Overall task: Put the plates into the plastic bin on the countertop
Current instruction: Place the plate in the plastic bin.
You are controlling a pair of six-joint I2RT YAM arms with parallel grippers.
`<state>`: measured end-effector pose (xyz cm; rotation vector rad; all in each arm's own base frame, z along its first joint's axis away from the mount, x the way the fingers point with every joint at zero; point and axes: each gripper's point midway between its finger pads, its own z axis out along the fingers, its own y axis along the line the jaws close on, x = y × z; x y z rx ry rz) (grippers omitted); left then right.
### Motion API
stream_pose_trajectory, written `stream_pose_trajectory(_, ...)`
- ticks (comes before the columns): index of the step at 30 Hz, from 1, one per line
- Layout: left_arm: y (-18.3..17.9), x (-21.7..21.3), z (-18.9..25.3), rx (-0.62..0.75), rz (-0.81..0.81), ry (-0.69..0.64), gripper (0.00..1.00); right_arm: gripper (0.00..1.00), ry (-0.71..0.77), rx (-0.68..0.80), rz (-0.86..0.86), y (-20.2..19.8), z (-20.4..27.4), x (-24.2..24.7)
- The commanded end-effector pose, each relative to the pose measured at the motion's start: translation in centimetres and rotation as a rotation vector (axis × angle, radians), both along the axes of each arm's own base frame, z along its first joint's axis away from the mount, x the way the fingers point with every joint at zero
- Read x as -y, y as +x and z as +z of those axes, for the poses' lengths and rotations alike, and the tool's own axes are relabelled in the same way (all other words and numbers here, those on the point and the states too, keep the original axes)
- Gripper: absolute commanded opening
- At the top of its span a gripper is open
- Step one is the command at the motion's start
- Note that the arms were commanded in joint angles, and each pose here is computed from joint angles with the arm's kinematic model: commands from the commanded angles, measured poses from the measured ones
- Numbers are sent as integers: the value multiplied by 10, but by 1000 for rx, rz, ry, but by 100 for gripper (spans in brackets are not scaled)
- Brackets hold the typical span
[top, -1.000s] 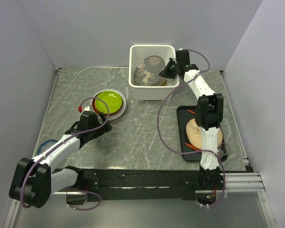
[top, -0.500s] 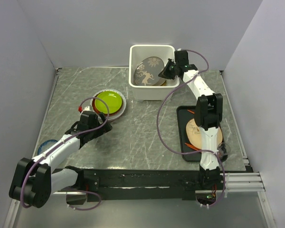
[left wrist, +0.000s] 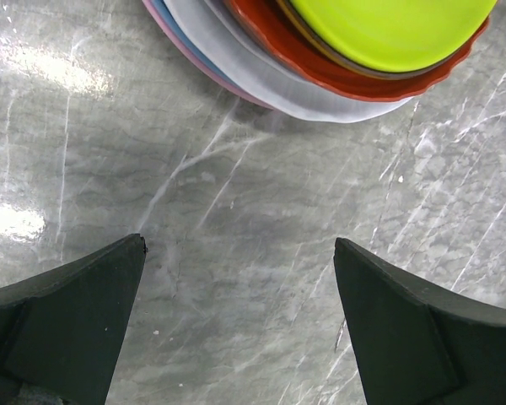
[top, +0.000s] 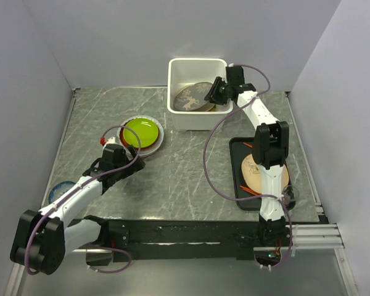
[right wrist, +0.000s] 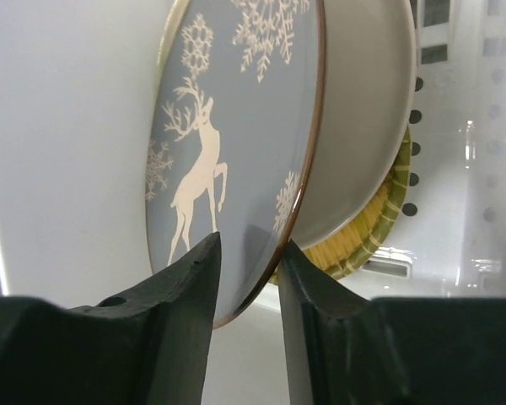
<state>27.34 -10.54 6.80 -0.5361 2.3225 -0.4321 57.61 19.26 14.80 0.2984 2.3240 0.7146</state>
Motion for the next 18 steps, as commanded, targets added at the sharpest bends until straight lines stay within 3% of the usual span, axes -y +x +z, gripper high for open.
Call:
stream_pose_trajectory(1, 8, 0, 18, 62, -3, 2, 99, 43, -12, 86, 26, 1, 32, -6)
stream_pose_trajectory(18, 5, -1, 30, 90, -3, -5, 99, 54, -59, 83, 17, -19, 49, 6)
